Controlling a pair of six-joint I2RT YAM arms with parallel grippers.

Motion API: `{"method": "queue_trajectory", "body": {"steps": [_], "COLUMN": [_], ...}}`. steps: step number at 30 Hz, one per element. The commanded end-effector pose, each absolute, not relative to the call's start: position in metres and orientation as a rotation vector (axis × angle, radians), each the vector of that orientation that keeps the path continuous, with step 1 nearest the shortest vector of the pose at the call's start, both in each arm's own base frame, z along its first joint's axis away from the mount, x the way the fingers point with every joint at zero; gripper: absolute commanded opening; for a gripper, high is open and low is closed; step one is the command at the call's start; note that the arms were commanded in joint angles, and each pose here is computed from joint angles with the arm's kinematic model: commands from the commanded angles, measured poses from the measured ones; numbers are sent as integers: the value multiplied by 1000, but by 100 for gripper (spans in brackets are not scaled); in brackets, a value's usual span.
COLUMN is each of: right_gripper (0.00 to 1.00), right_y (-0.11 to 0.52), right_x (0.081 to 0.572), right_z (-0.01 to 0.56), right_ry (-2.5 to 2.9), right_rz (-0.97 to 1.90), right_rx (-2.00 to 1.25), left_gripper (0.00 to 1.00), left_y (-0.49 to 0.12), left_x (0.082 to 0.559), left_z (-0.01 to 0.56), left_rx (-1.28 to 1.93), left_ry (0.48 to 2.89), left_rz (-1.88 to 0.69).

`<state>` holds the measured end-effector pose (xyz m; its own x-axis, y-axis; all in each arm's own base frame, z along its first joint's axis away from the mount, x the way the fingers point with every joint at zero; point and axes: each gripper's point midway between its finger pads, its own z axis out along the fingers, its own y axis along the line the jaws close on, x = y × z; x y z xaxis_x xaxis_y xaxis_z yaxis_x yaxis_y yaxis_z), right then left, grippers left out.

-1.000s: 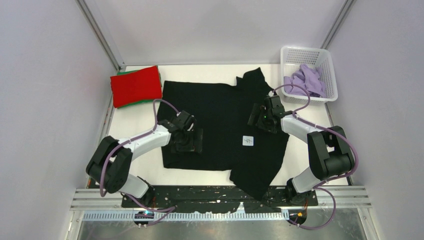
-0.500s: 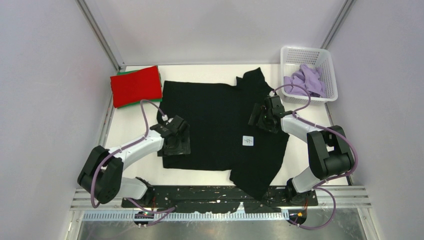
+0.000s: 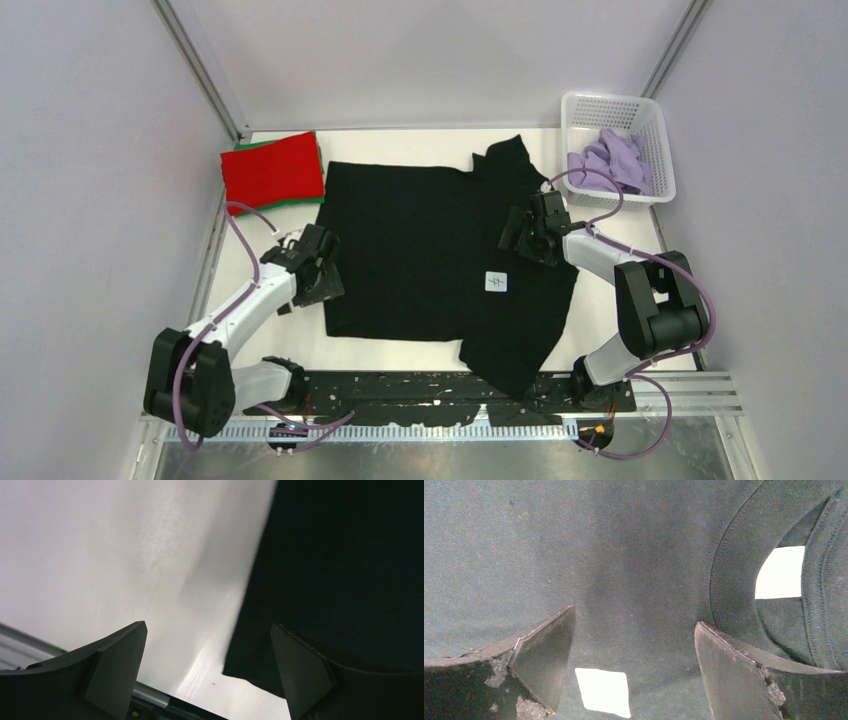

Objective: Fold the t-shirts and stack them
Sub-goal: Flatten out the tshirt

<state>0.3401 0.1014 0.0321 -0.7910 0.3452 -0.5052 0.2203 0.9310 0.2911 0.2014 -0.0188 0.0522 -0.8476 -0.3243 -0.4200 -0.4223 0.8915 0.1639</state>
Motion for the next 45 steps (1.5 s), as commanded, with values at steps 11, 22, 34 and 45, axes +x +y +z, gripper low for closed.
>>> {"method": "queue_trajectory", "body": {"steps": [11, 22, 34, 45], "right_gripper": [95, 95, 95, 95], "right_y": [95, 92, 88, 90], "right_x": [342, 342, 342, 343], "right_z": [33, 30, 28, 42], "right_ry": [2505, 2510, 2516, 2485], "right_rz": [262, 258, 262, 288], "right_rx": [407, 420, 436, 419], "left_gripper": [100, 100, 100, 100], "left_y": [-85, -50, 17, 4], "left_x": [200, 190, 188, 198], "left_z": [49, 40, 67, 72], "left_rx": [-78, -47, -430, -568], "left_ry": [2832, 2859, 2703, 2649], "left_rz": [360, 705, 935, 566]}}
